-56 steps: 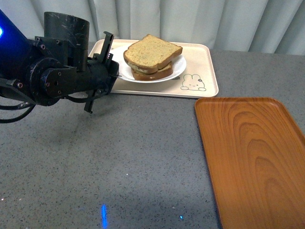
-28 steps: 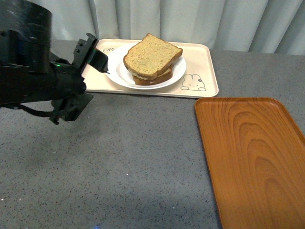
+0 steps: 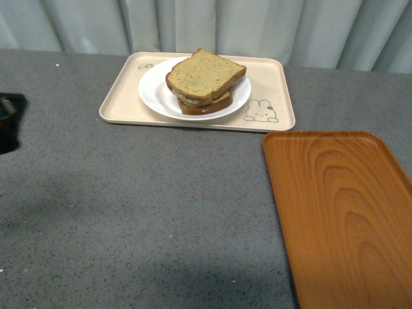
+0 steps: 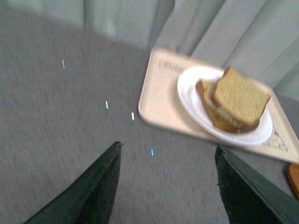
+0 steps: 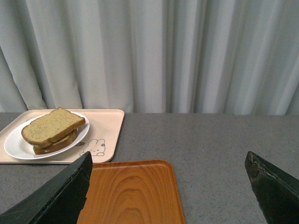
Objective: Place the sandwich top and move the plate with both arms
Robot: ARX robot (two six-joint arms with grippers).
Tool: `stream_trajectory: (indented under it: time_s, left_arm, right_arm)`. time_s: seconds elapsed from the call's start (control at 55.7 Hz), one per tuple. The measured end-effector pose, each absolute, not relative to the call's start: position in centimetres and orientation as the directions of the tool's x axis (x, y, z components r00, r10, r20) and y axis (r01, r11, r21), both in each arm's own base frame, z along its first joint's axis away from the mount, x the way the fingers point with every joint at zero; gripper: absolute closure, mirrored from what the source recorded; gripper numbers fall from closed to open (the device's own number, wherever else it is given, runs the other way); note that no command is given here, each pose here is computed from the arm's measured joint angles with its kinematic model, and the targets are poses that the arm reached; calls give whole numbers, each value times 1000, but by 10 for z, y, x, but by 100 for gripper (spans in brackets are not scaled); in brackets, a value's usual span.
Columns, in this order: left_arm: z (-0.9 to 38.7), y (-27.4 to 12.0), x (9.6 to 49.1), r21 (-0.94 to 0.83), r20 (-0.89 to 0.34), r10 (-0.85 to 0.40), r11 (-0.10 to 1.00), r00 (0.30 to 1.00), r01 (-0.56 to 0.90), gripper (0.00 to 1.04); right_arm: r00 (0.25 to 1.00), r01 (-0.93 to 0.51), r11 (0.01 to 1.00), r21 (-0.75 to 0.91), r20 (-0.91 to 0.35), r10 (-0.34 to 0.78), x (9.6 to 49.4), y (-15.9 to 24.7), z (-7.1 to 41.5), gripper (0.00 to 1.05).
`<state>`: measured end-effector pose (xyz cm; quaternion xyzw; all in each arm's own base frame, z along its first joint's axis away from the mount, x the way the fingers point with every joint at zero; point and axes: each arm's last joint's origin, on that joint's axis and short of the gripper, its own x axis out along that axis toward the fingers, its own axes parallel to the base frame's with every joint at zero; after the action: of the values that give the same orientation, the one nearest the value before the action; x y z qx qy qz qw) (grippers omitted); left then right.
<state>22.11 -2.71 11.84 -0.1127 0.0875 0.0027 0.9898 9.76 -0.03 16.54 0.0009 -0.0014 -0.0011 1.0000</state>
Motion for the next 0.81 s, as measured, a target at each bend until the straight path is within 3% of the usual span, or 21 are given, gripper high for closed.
stream_trajectory:
  time_s: [0.108, 0.341, 0.808]
  left_arm:
    - [142, -21, 208, -107, -4, -5, 994, 1000, 5, 61]
    - [145, -12, 181, -25, -27, -2, 1000, 1000, 1, 101]
    - [164, 0, 145, -8, -12, -2, 1000, 1000, 2, 101]
  right_arm:
    - [1000, 2, 1000, 2, 3, -2, 98, 0, 165, 9]
    - [1000, 1, 1000, 2, 3, -1, 98, 0, 165, 9]
    - [1000, 2, 1000, 2, 3, -2, 98, 0, 165, 9]
